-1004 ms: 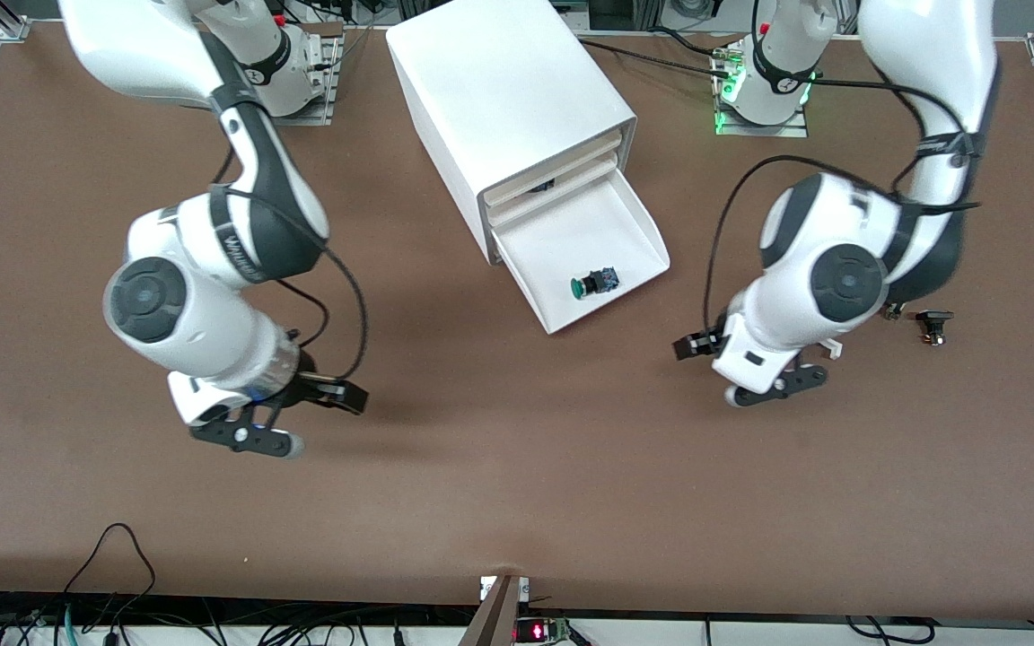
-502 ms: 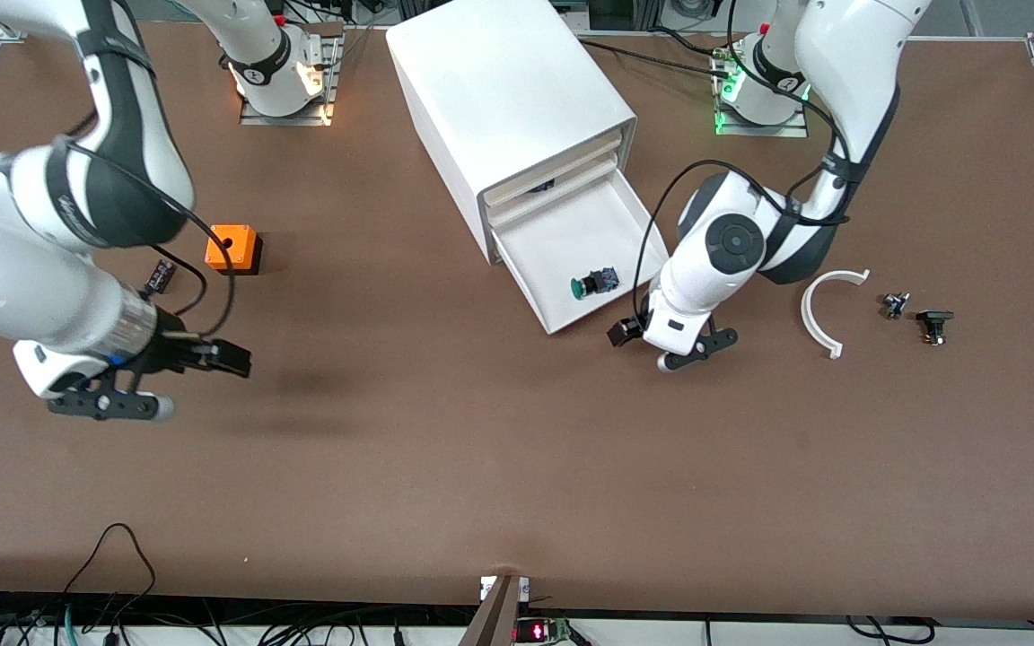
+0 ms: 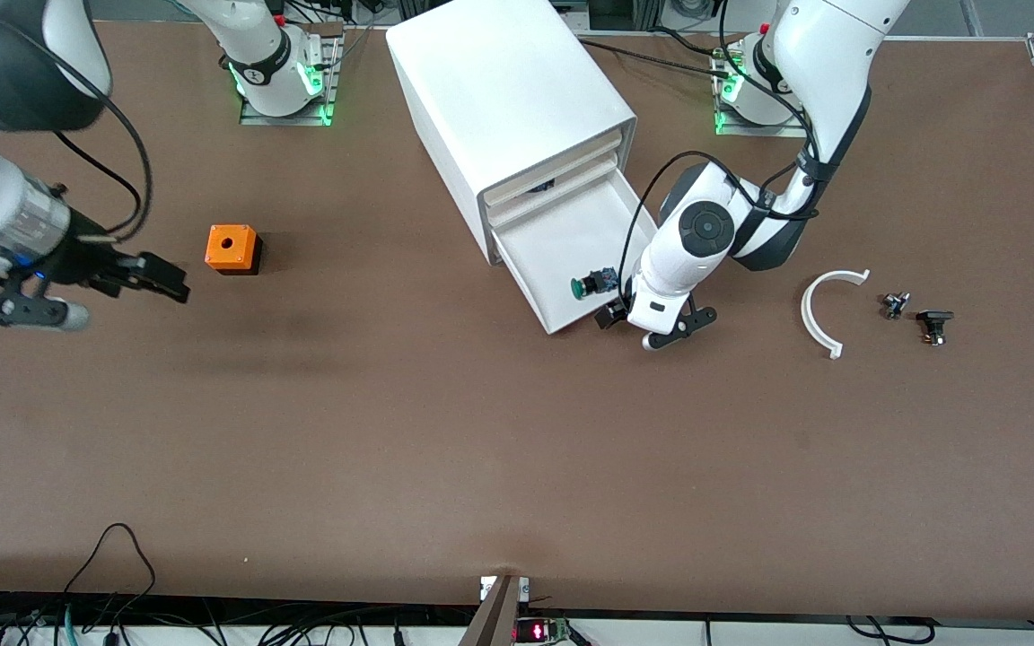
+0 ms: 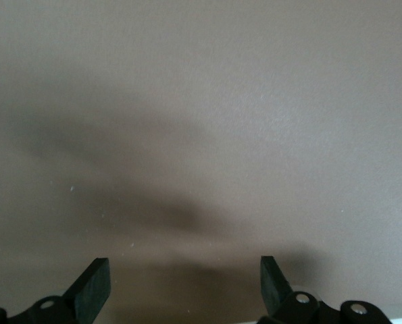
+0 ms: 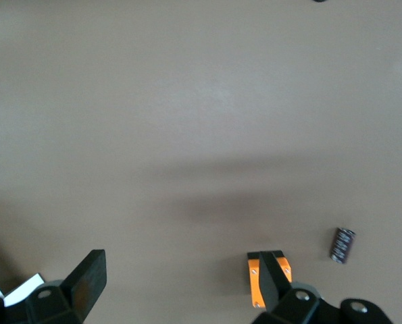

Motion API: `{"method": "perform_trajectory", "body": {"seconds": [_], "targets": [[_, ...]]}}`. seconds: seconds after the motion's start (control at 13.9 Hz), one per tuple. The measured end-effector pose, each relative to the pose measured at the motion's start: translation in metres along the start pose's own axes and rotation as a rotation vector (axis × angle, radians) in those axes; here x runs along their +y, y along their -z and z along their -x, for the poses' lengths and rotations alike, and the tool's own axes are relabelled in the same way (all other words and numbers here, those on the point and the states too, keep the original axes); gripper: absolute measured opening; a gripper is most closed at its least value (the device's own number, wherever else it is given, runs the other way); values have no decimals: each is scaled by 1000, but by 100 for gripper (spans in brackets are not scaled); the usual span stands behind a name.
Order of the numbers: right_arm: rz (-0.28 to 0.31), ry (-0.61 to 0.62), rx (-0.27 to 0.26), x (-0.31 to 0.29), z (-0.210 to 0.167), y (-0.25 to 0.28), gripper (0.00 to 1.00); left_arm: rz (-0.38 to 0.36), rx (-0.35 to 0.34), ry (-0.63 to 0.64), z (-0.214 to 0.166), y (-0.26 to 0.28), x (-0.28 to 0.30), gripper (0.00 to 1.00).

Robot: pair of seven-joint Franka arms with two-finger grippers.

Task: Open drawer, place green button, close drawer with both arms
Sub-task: 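Withdraw the right gripper while the left gripper moves to the drawer front, then push the drawer shut into the cabinet with the left gripper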

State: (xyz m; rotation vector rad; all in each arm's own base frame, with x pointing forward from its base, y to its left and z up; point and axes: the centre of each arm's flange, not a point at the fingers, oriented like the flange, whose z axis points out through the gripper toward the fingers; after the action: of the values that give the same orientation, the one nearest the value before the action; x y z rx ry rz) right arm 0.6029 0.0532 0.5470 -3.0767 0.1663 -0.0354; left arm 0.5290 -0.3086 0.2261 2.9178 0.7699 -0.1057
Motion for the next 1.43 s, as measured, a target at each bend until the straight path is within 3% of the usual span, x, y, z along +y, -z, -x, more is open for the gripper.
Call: {"method": "perform_trajectory", "body": {"seconds": [0.36,0.72,1.43], "targets": [[2,10,8,16,48,48,100,-46,-33,14,47,-11,17,99],[76,44,-18,13,80,73,100,-111,-94,-45,90,-13,26,99],[87,114,-26,7,98,90,100,-166,-164,-119,160,-16,40,99]]}}
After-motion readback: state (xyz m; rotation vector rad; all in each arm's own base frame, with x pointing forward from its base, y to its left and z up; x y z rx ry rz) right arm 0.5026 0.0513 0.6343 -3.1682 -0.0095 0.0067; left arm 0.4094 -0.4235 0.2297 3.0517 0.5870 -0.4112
